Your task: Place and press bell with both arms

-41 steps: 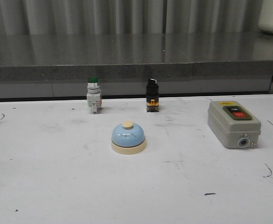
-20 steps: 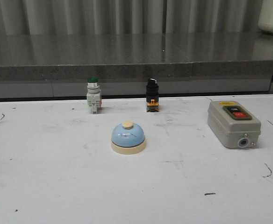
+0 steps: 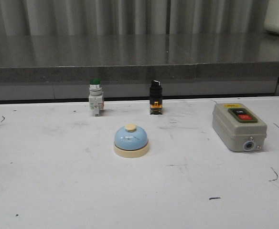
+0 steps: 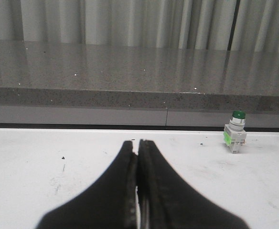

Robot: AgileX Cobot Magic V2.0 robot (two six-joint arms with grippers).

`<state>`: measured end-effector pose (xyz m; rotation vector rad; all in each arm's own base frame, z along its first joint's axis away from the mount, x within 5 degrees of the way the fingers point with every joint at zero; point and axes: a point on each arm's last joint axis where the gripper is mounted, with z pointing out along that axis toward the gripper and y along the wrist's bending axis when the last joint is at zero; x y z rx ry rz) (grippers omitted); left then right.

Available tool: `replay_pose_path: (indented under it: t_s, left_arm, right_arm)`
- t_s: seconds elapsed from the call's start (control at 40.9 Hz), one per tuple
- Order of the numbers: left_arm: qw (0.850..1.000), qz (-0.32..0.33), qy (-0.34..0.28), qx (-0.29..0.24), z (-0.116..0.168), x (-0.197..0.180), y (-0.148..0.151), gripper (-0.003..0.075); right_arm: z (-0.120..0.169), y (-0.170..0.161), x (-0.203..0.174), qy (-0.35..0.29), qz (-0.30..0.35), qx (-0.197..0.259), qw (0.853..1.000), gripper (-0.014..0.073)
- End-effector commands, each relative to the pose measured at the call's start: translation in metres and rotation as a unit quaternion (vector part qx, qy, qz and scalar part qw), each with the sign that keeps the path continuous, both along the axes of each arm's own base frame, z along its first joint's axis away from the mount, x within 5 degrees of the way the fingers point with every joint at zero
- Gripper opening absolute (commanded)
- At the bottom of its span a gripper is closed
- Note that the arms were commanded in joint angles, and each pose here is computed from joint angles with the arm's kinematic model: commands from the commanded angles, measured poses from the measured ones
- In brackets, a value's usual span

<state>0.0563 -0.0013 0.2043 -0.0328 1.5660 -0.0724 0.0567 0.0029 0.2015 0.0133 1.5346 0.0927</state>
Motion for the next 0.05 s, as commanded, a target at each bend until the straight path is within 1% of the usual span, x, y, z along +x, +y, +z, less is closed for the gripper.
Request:
replay_pose_path:
  t_s: [0.0, 0.024]
  left_arm:
    - [0.999, -0.001, -0.041, -0.003, 0.0012, -0.0005, -0.0002, -0.0020]
    - [0.999, -0.001, -0.041, -0.003, 0.0012, -0.0005, -0.0002, -0.0020]
  right_arm:
    - [0.0105, -0.0008, -0.0024, -0.053, -0.005, 0.001, 0.999, -0.0069]
    - [0.0105, -0.0008, -0.0024, -0.053, -0.005, 0.001, 0.999, -0.0069]
